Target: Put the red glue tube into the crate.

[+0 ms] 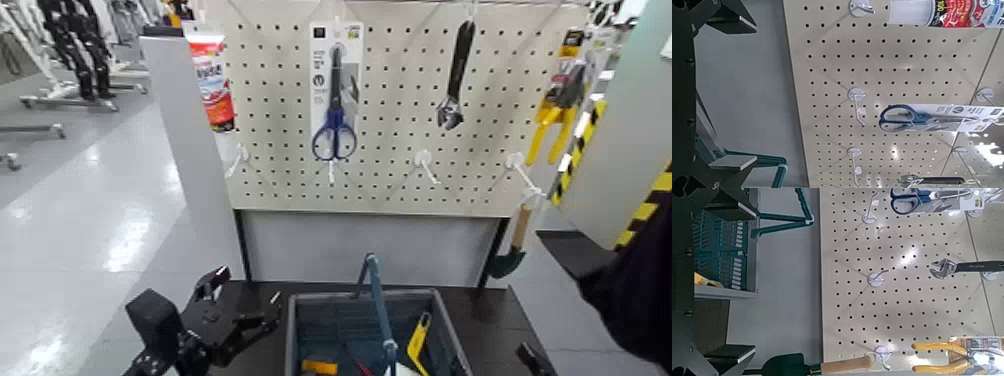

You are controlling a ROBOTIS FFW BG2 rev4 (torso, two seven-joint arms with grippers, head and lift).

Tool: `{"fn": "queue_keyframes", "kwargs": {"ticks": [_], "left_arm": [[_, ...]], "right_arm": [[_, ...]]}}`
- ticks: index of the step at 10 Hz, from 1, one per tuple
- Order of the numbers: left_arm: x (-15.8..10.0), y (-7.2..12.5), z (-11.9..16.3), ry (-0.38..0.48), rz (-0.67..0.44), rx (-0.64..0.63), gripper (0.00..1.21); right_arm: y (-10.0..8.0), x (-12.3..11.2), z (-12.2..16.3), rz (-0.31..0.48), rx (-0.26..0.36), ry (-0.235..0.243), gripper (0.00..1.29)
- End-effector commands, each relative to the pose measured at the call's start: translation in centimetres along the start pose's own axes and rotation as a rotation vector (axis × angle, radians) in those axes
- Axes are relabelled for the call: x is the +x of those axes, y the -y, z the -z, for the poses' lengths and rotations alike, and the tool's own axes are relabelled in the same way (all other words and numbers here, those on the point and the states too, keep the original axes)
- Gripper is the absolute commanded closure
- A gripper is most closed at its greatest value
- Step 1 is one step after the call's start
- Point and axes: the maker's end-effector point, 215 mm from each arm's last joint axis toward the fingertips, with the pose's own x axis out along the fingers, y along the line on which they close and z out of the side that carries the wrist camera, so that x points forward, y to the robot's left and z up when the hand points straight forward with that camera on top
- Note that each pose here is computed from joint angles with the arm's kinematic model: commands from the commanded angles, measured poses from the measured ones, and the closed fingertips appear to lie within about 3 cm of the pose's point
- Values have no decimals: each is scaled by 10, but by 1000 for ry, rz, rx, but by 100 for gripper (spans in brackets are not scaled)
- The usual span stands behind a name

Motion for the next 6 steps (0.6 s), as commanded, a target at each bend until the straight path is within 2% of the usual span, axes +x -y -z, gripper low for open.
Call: {"fn": "queue_keyframes", "kwargs": {"ticks": [1,6], "left_arm": [[1,0,0,0,-2,-3,14],[7,-10,-9,-5,-1,-30,15]], "right_arm": [[0,1,-1,0,1,1,12],[0,2,-3,-2,0,6,12]]}}
